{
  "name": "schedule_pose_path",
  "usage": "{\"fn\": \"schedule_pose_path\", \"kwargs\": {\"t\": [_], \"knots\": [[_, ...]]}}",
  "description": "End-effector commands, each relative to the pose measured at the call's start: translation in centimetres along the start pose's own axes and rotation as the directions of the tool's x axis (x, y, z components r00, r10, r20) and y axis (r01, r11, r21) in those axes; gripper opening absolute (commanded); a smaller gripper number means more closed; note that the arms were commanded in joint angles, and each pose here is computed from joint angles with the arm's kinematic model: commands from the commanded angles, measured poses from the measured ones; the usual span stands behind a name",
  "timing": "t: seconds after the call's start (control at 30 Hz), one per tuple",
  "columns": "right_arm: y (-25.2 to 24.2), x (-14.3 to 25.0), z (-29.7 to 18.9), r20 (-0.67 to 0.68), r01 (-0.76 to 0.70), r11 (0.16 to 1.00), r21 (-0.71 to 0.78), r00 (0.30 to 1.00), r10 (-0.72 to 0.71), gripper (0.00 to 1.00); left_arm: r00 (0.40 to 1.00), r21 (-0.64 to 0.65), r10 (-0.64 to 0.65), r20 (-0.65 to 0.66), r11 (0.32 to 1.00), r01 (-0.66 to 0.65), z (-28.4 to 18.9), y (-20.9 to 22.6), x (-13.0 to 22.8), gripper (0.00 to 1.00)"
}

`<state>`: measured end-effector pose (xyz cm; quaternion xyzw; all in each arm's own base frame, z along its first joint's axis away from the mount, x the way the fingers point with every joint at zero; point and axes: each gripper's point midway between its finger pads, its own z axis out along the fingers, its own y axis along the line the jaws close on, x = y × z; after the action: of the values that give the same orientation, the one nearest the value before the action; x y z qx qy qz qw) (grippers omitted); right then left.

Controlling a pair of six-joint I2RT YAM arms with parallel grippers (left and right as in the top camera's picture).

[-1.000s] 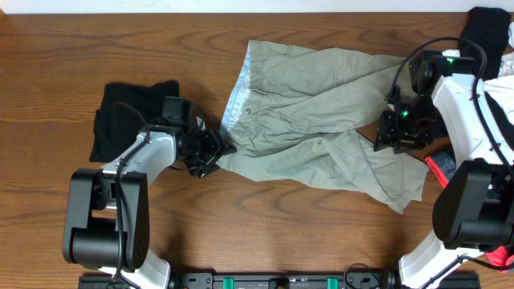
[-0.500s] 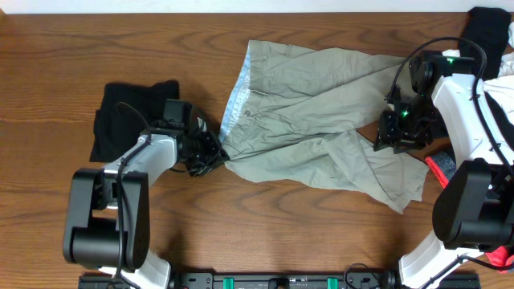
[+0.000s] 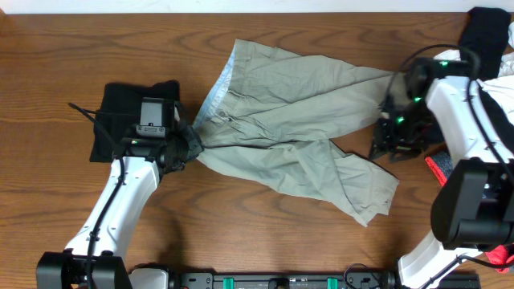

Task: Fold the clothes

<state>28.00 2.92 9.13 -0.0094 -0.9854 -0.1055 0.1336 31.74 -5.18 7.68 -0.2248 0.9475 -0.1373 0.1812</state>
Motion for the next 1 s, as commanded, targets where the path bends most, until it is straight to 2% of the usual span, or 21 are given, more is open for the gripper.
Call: {"fn": "schedule_pose_path", "kwargs": {"t": [0.0,0.17,0.3,0.57,0.9,0.93,0.97], "knots": [[1.6,0.2,1.5,-0.018,0.085,0.996,0.013,0.996,-0.084,0.49,0.999,-0.1,0.009,0.046,0.995,-0.005,-0.1,1.9,-0.8,0.06],[2.8,0.9,2.8,-0.047,0.137,0.99,0.02,0.99,-0.136,0.48,1.0,-0.123,0.006,0.025,0.992,-0.003,-0.1,2.4,-0.3,0.06],[5.5,2.8,4.2,-0.113,0.269,0.963,-0.026,0.956,-0.27,0.48,1.0,-0.121,0.007,0.028,0.993,-0.003,-0.1,2.4,-0.4,0.06],[8.0,4.9,7.6,-0.187,0.429,0.901,0.072,0.893,-0.41,0.52,1.0,-0.12,0.007,0.03,0.993,-0.004,0.0,2.3,-0.4,0.06],[7.9,4.3,10.1,-0.148,0.42,0.899,0.123,0.904,-0.402,0.49,1.0,-0.121,0.007,0.028,0.993,-0.003,-0.1,2.4,-0.3,0.06],[7.8,4.3,10.2,-0.147,0.42,0.898,0.132,0.904,-0.402,0.47,1.0,-0.121,0.007,0.027,0.993,-0.003,0.0,2.4,-0.3,0.06],[7.7,4.2,10.2,-0.148,0.421,0.897,0.136,0.904,-0.402,0.4,1.0,-0.121,0.007,0.028,0.993,-0.003,-0.1,2.4,-0.3,0.06]]}}
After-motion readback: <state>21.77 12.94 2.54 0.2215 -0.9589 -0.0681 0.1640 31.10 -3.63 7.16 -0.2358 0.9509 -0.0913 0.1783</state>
